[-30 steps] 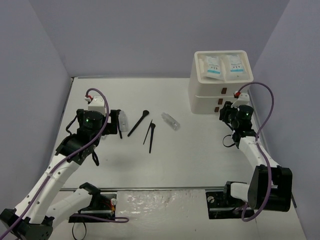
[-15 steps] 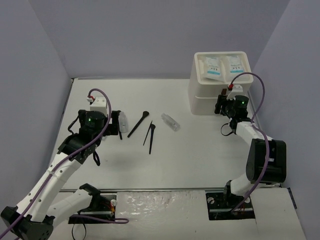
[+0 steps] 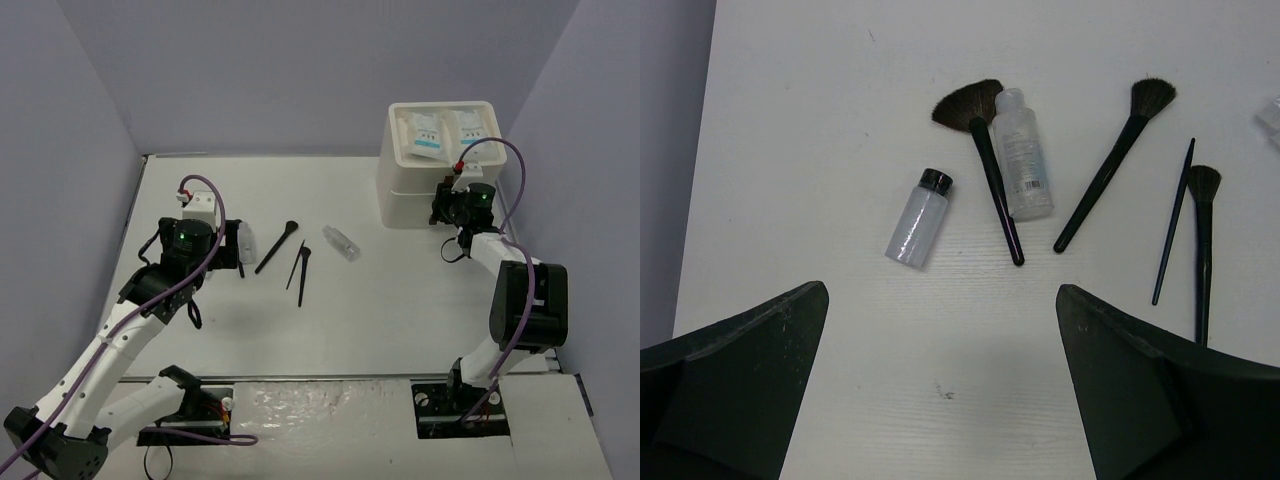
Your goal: Organize the makeup
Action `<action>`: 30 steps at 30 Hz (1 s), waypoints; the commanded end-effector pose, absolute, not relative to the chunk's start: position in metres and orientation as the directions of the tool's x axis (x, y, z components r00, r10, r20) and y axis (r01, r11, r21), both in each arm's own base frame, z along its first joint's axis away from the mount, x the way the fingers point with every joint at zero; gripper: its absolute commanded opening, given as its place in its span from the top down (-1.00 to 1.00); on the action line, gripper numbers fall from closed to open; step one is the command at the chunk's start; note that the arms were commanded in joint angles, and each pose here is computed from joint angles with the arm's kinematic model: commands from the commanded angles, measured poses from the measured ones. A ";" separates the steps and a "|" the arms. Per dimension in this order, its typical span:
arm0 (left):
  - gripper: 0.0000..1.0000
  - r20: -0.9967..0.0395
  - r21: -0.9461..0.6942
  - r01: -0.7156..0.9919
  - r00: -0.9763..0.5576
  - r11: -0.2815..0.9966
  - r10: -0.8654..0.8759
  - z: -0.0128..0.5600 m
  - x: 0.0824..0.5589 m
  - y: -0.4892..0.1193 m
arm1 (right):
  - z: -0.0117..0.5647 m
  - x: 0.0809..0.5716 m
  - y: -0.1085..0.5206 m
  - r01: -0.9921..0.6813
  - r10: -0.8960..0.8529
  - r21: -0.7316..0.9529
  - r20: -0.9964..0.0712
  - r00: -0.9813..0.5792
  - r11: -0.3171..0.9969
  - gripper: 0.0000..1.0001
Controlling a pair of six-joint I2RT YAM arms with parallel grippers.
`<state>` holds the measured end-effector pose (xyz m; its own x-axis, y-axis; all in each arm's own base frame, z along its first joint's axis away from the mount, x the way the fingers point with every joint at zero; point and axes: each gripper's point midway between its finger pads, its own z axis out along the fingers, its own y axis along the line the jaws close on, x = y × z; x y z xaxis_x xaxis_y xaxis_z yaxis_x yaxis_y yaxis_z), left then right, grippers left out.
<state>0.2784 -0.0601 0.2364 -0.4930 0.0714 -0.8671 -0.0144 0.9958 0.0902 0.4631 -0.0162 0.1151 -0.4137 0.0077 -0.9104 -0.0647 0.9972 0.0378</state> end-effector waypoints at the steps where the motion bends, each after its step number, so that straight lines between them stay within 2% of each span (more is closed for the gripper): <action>1: -0.94 -0.888 0.080 -0.033 -0.456 0.996 0.057 0.251 0.285 -0.059 | 0.161 0.489 -0.012 -0.102 -0.018 0.010 -0.961 -0.277 0.995 0.13; 7: -0.94 -0.888 0.078 -0.030 -0.456 0.997 0.056 0.251 0.285 -0.059 | 0.163 0.489 -0.009 -0.113 -0.022 0.008 -0.963 -0.268 0.994 0.38; 11: -0.94 -0.888 0.079 -0.030 -0.456 0.996 0.057 0.251 0.285 -0.059 | 0.171 0.488 -0.006 -0.122 -0.027 0.005 -0.967 -0.254 0.992 0.65; 18: -0.94 -0.892 0.073 -0.029 -0.450 0.997 0.052 0.253 0.284 -0.059 | 0.184 0.485 -0.003 -0.117 -0.026 0.001 -0.972 -0.233 0.993 1.00; 30: -0.94 -0.898 0.060 -0.025 -0.437 0.998 0.043 0.258 0.282 -0.060 | 0.184 0.446 -0.008 -0.049 0.032 0.045 -0.969 -0.246 0.998 1.00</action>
<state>0.2788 -0.0606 0.2355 -0.4959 0.0722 -0.8654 -0.0124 0.9958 0.0902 0.4457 -0.0094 0.1245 -0.4109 0.0132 -0.9116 -0.0643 0.9970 0.0435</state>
